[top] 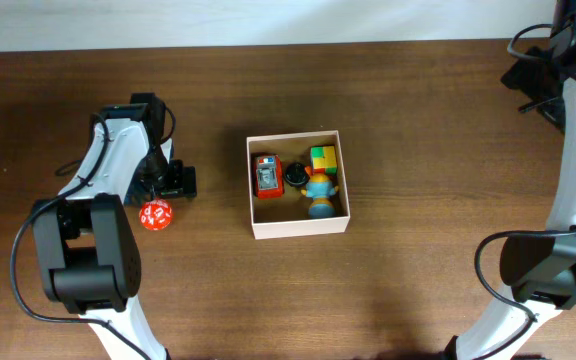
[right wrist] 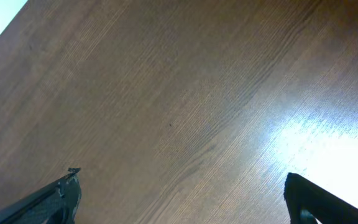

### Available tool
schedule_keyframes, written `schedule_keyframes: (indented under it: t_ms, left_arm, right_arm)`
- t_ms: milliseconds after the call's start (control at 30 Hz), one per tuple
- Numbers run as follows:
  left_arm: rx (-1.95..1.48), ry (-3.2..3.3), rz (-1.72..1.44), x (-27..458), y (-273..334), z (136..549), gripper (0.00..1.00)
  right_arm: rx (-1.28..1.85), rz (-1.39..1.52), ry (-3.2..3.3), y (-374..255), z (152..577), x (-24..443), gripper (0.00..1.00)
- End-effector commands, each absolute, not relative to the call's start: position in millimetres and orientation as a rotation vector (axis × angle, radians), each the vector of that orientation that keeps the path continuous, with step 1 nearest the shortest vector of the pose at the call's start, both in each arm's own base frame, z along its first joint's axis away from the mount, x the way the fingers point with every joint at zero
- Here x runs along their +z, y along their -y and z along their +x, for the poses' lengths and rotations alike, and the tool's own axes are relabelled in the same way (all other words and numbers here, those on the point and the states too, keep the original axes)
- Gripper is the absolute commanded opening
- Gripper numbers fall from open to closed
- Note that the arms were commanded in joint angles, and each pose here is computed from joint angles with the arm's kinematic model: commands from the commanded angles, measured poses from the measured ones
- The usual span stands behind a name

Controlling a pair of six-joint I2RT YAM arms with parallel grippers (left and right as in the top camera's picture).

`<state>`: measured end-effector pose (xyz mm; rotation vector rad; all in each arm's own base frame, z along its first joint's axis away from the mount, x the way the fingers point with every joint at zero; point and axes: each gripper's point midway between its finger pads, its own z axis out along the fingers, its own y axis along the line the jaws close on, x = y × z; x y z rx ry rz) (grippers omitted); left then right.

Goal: Pack container
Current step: 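Move the left gripper left over the red letter ball and grasp it, then lift the red ball and carry it over the box's lower left corner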

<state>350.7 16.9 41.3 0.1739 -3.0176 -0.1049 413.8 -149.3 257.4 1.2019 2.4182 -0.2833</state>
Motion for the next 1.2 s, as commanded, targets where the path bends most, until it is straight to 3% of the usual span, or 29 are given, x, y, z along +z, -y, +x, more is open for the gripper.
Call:
schedule_keyframes:
  t_ms: [0, 267, 467, 833, 1000, 1167]
  left_arm:
    - [-0.137, 2.981, 0.195, 41.7, -20.5, 339.8, 0.99]
    - [-0.166, 2.95, 0.189, 42.0, -23.7, 331.7, 1.0]
    - [-0.17, 2.944, 0.187, 41.5, -24.1, 330.0, 0.92]
    - [-0.198, 2.898, 0.178, 19.9, -27.0, 310.9, 0.89]
    - [-0.198, 2.905, 0.179, 19.3, -27.0, 312.3, 0.5]
    - [-0.197, 2.92, 0.182, 18.5, -27.0, 316.2, 0.45]
  right_arm:
    - [-0.277, 1.213, -2.378, 151.0, 413.0, 268.3, 0.99]
    - [-0.277, 1.213, -2.379, 151.0, 413.0, 268.2, 0.99]
    - [-0.277, 1.213, -2.379, 151.0, 413.0, 268.2, 0.99]
    - [-0.277, 1.213, -2.379, 151.0, 413.0, 268.2, 0.99]
    - [-0.277, 1.213, -2.379, 151.0, 412.9, 268.2, 0.99]
    - [-0.277, 1.213, -2.378, 151.0, 413.0, 268.3, 0.99]
